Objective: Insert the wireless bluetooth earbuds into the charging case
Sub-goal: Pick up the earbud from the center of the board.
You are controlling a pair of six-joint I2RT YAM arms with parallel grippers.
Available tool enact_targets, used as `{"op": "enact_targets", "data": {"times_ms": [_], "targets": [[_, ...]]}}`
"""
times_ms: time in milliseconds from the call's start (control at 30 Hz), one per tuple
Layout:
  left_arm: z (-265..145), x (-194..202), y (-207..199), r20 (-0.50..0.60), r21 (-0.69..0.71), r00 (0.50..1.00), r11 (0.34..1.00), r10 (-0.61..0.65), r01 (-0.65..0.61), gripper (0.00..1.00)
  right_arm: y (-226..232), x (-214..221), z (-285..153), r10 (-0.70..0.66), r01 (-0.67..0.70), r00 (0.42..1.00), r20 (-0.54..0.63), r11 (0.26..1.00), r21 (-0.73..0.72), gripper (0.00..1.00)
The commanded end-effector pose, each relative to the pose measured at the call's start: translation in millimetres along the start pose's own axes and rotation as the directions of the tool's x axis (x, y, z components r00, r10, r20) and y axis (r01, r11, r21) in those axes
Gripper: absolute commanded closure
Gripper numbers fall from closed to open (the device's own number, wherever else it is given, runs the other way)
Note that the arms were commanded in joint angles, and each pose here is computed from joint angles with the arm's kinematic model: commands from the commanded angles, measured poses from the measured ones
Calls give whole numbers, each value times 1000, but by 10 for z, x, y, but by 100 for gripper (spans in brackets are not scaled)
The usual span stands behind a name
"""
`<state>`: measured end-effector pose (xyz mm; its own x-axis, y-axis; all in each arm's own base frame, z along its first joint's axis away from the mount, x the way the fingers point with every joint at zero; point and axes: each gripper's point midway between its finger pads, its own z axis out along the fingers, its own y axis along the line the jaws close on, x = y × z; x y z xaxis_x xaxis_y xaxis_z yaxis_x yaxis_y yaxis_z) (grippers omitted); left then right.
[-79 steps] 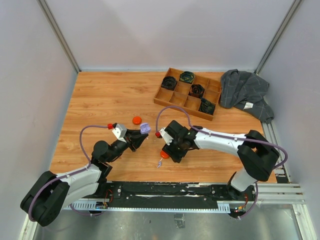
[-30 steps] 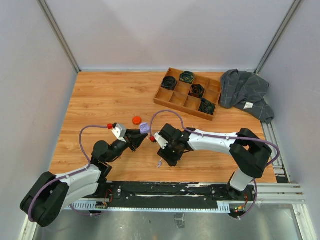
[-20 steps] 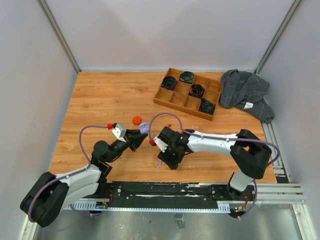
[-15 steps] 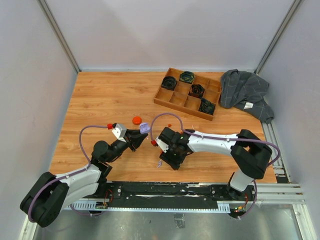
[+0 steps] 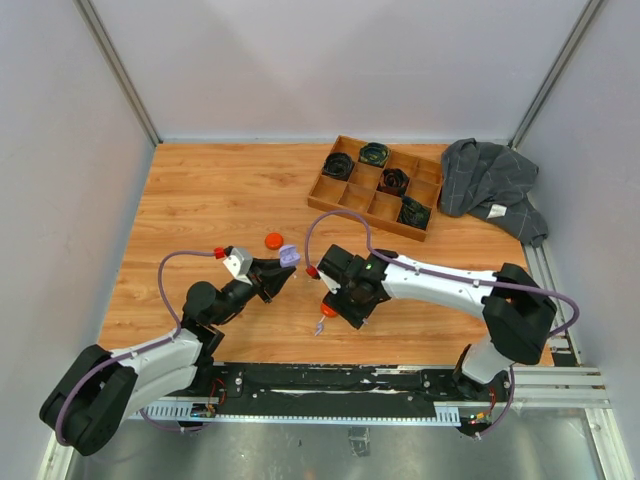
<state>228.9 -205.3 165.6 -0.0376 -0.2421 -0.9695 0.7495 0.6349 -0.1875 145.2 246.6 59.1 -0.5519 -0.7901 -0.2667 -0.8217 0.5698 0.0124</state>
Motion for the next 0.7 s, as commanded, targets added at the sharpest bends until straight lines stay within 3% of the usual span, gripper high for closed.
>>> {"op": "enact_targets", "data": {"times_ms": [0,667], "targets": [[-20,-57,-21,26,5,1000,1000,14,-15,100,-149,94,28,21,-14,996,-91,997,81,50],[-25,-87,-30,35,8,999,1000,19,-19,100,-186,56,366,29,-23,989,-145,999,47,62]]}}
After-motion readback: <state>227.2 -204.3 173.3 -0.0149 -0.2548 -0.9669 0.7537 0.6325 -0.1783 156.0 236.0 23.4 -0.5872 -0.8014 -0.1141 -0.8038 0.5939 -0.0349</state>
